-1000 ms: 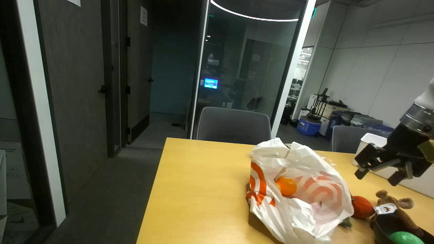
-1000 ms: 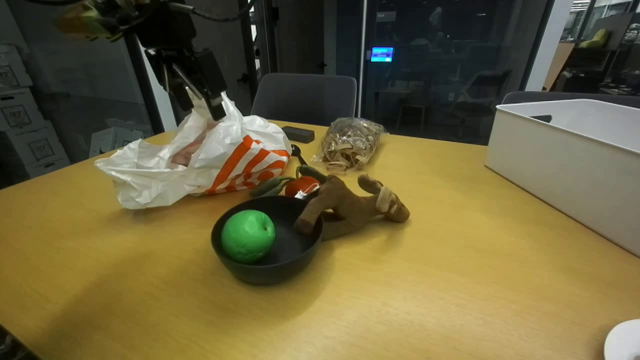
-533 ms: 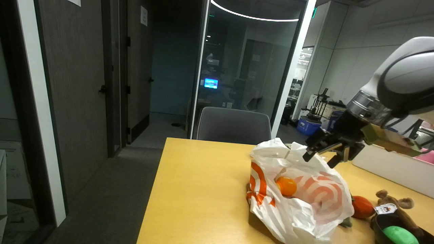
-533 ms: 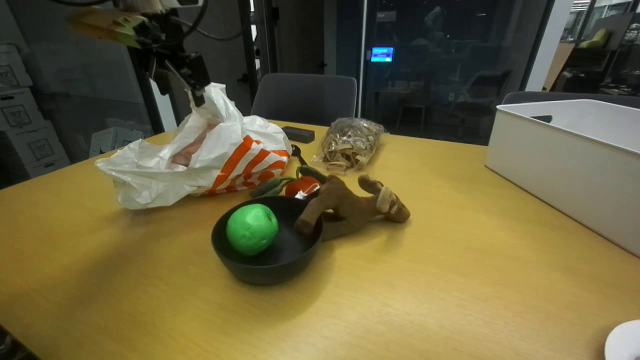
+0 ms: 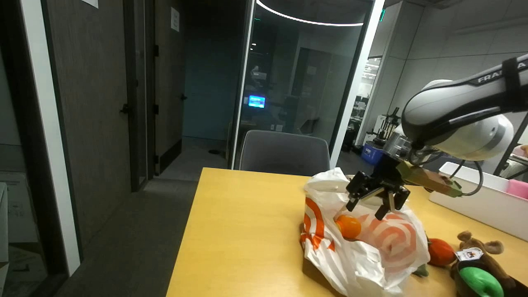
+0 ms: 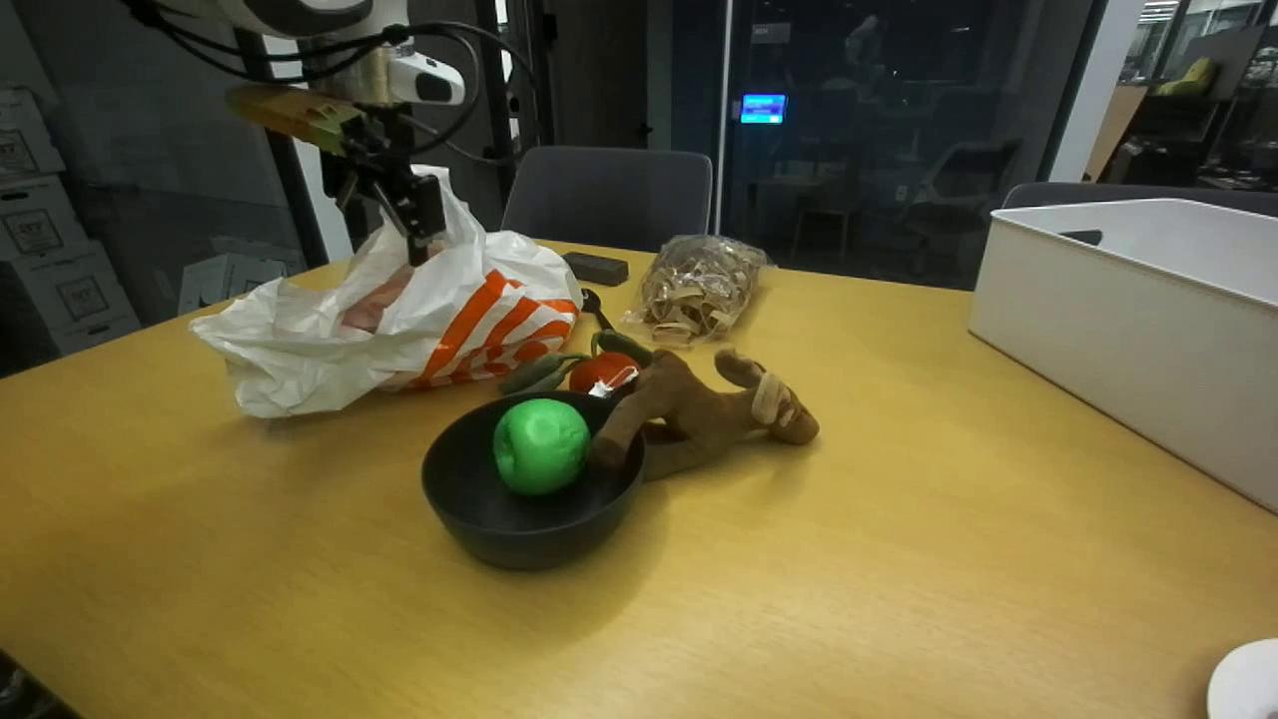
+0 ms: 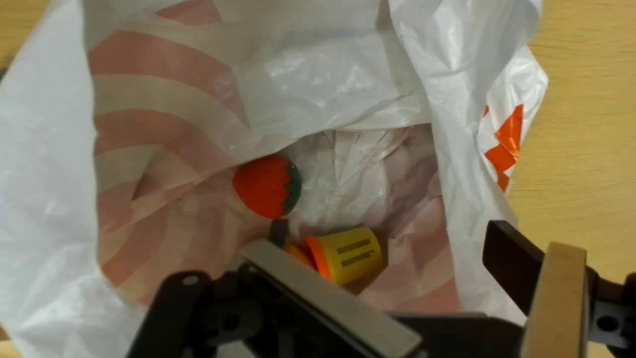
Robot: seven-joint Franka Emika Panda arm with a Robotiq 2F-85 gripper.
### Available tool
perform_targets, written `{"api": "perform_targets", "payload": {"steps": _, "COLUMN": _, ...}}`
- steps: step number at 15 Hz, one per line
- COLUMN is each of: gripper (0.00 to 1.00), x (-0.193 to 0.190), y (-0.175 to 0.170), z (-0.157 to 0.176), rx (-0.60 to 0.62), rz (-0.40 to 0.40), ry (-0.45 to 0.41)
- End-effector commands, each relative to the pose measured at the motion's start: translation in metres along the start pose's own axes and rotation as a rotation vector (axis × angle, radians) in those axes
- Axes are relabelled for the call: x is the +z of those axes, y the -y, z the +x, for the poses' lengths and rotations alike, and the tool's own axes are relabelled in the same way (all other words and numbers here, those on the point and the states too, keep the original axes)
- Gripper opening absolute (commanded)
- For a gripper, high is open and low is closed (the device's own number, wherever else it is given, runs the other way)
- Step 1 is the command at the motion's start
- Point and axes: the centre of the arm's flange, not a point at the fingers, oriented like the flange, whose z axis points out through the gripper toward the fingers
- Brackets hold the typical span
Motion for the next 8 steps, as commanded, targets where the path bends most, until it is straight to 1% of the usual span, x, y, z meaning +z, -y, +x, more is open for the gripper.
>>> {"api": "perform_targets", "payload": {"steps": 1, "gripper": 1.00, "x": 0.017, "y": 0.008, "z": 0.023, "rx": 0.054, "rz": -0.080, "ry": 0.071}}
{"api": "perform_targets", "payload": {"steps": 2, "gripper": 1.00, "x": 0.023, "y": 0.008, "z": 0.024, "rx": 0.060, "rz": -0.098, "ry": 0.088}}
{"api": "perform_targets", "payload": {"steps": 3, "gripper": 1.00, "x": 0.031, "y": 0.007, "z": 0.026, "rx": 0.084, "rz": -0.131, "ry": 0.071}}
{"api": "perform_targets", "payload": {"steps": 6, "gripper": 1.00, "x": 0.046, "y": 0.007, "z": 0.032, "rx": 0.137, "rz": -0.204, "ry": -0.004}}
{"api": "perform_targets", "payload": {"steps": 8, "gripper": 1.00, "x": 0.057, "y": 0.006, "z": 0.035, "rx": 0.173, "rz": -0.220, "ry": -0.056}}
